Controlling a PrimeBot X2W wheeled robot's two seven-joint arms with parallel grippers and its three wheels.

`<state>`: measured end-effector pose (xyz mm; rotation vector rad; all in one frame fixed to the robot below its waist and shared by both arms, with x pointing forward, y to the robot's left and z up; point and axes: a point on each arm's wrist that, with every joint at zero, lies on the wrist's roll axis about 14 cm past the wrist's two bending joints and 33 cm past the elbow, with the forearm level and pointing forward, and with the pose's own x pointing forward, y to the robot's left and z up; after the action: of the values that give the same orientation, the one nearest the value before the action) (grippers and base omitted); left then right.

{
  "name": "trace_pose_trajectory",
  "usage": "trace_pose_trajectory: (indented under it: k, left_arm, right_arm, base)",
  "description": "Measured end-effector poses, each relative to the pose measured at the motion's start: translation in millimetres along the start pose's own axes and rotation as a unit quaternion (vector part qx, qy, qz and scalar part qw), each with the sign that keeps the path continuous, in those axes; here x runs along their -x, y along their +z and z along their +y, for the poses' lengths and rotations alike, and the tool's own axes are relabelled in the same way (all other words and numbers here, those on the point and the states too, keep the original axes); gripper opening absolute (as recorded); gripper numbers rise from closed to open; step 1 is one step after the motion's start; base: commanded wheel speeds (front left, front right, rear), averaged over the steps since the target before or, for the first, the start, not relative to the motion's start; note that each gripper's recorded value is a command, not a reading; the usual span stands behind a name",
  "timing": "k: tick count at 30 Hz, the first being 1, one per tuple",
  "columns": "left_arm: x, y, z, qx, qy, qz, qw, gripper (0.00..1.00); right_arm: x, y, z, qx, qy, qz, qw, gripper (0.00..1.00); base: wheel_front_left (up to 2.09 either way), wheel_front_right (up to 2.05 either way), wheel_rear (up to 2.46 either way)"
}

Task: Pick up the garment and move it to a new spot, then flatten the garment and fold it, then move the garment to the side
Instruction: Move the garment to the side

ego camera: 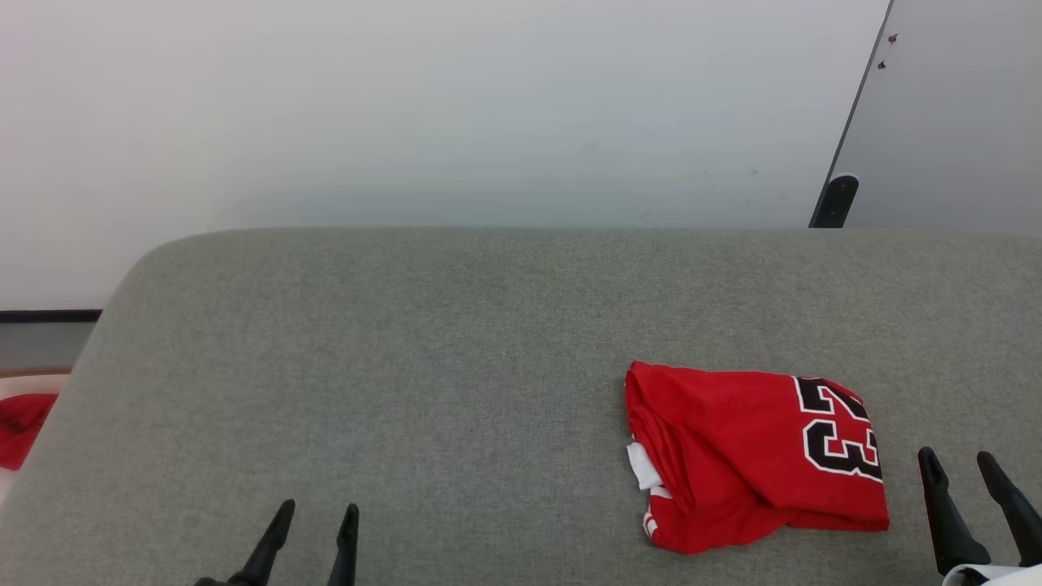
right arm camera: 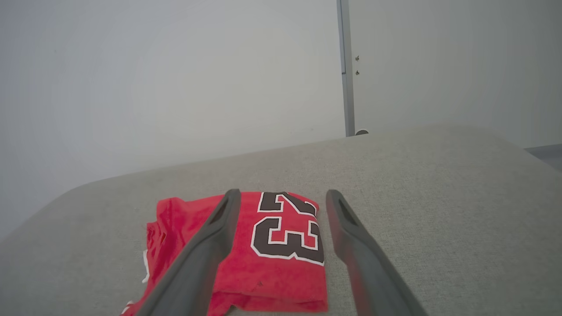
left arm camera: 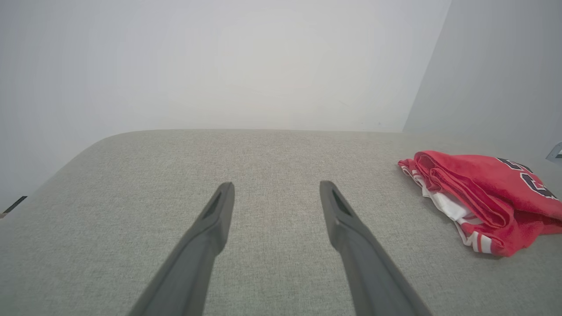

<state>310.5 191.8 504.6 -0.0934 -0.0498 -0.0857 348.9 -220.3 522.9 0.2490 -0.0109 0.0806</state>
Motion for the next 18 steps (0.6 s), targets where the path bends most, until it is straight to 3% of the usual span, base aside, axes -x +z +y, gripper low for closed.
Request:
trace_pose_trajectory:
  k: [18]
  left_arm:
    - [-1.2,0.8,2.6,-0.001,0.007,0.0,1.0,1.0]
  right_arm:
    - [-5.2,-1.9,8.4,-0.003,0.012,0.006,1.0,1.0]
  base:
    - [0.0,0.0,0.0]
